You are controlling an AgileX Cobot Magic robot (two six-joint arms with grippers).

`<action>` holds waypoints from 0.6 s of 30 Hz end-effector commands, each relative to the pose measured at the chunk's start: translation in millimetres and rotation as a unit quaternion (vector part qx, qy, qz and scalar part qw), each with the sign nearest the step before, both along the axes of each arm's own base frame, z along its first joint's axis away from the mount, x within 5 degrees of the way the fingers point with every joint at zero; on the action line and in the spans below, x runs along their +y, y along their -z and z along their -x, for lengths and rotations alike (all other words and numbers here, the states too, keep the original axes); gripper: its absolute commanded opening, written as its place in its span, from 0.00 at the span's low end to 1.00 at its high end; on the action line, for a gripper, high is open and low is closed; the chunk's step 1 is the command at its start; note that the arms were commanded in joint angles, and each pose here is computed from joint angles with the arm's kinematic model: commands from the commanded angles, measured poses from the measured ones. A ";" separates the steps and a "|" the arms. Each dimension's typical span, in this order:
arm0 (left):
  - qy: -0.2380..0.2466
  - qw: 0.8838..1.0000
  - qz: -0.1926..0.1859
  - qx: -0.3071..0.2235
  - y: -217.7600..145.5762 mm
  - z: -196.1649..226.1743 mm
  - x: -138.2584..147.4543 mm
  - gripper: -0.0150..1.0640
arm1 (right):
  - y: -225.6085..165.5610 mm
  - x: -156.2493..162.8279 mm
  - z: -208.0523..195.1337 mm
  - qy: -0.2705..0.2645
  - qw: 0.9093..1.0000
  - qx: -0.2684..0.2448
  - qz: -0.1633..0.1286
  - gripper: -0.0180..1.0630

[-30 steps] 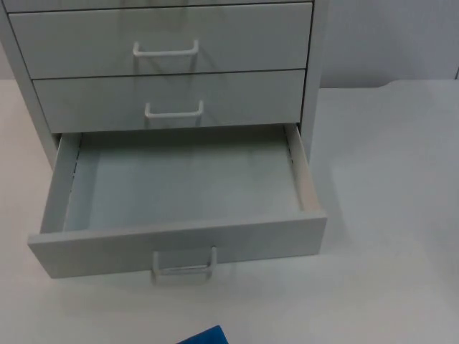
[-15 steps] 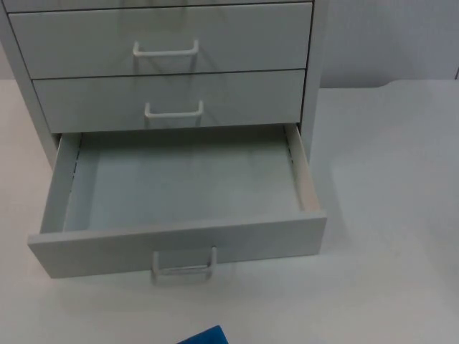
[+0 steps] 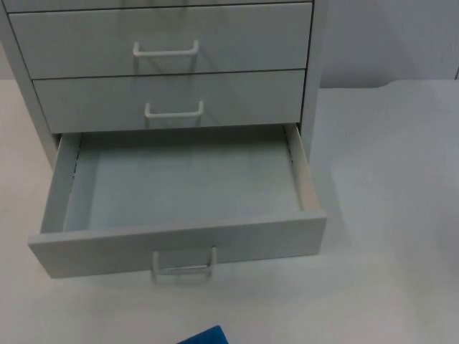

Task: Open the drawer with the left hand, place the block into the drawer with the right hand, then close the drawer with the left hand.

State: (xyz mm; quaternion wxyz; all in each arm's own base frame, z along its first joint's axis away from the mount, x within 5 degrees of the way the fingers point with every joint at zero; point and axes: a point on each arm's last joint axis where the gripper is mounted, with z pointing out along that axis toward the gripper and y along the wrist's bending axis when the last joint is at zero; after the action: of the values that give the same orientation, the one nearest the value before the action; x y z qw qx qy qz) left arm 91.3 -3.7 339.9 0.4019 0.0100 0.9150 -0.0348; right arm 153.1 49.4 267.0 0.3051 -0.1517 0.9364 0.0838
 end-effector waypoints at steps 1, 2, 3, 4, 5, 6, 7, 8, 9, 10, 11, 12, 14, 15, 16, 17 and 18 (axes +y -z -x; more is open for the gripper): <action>0.005 1.000 0.003 0.002 1.1 6.0 -1.5 0.99 | -1.5 7.4 2.1 -0.035 0.999 -0.006 0.006 0.99; 0.005 1.000 0.002 0.000 0.5 8.3 -1.8 0.99 | -1.5 13.3 4.4 -0.063 0.998 -0.009 0.012 0.99; 0.005 1.000 0.002 0.000 0.5 8.3 -1.8 0.99 | -1.5 13.3 4.4 -0.063 0.998 -0.009 0.012 0.99; 0.005 1.000 0.002 -0.005 -0.2 10.3 -2.1 0.99 | -1.5 20.9 7.9 -0.098 0.995 -0.012 0.017 0.99; 0.005 1.000 0.002 -0.005 -0.2 10.3 -2.1 0.99 | -1.3 26.5 10.1 -0.118 0.993 -0.014 0.018 0.99; 0.006 1.000 0.002 -0.002 0.2 10.8 -2.2 0.99 | -1.3 32.1 12.1 -0.136 0.990 -0.016 0.017 0.99; 0.006 1.000 0.001 0.002 0.7 11.2 -2.2 0.99 | -0.9 38.1 13.6 -0.155 0.988 -0.015 0.019 0.99; 0.006 1.000 0.001 0.003 0.8 11.3 -2.2 0.99 | -0.8 43.8 13.6 -0.174 0.984 -0.013 0.023 0.99; 0.006 1.000 0.001 0.003 0.8 11.3 -2.2 0.99 | -0.8 43.8 13.6 -0.174 0.984 -0.013 0.023 0.99; 0.006 1.000 0.001 0.003 0.8 11.3 -2.2 0.99 | -1.4 51.5 13.2 -0.197 0.980 -0.010 0.027 0.99; 0.006 1.000 0.001 0.003 0.8 11.3 -2.2 0.99 | -1.6 60.6 12.6 -0.225 0.974 -0.008 0.035 0.99; 0.006 1.000 0.001 0.003 0.8 11.3 -2.2 0.99 | -2.7 68.7 10.9 -0.246 0.968 -0.008 0.040 0.99; 0.006 1.000 0.001 0.003 0.8 11.3 -2.2 0.99 | -1.1 77.6 8.7 -0.266 0.963 -0.001 0.047 0.99; 0.006 1.000 0.001 0.003 0.8 11.3 -2.2 0.99 | -1.3 87.7 7.5 -0.291 0.955 -0.001 0.054 0.99; 0.006 1.000 0.001 0.003 0.8 11.3 -2.2 0.99 | 0.6 99.4 5.8 -0.312 0.948 0.006 0.060 0.99; 0.006 1.000 0.001 0.003 0.8 11.3 -2.2 0.99 | 4.6 109.8 3.1 -0.330 0.941 0.013 0.073 0.99; 0.006 1.000 0.001 0.003 0.8 11.3 -2.2 0.99 | 8.1 122.1 1.4 -0.349 0.933 0.019 0.084 0.99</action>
State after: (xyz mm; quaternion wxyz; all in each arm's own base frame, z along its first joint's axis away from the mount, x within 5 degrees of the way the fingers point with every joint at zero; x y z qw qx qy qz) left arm 80.8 -5.3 340.3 0.4001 0.0143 0.9157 -0.0352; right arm 148.3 155.0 262.1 0.2358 -0.4600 0.8480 0.1169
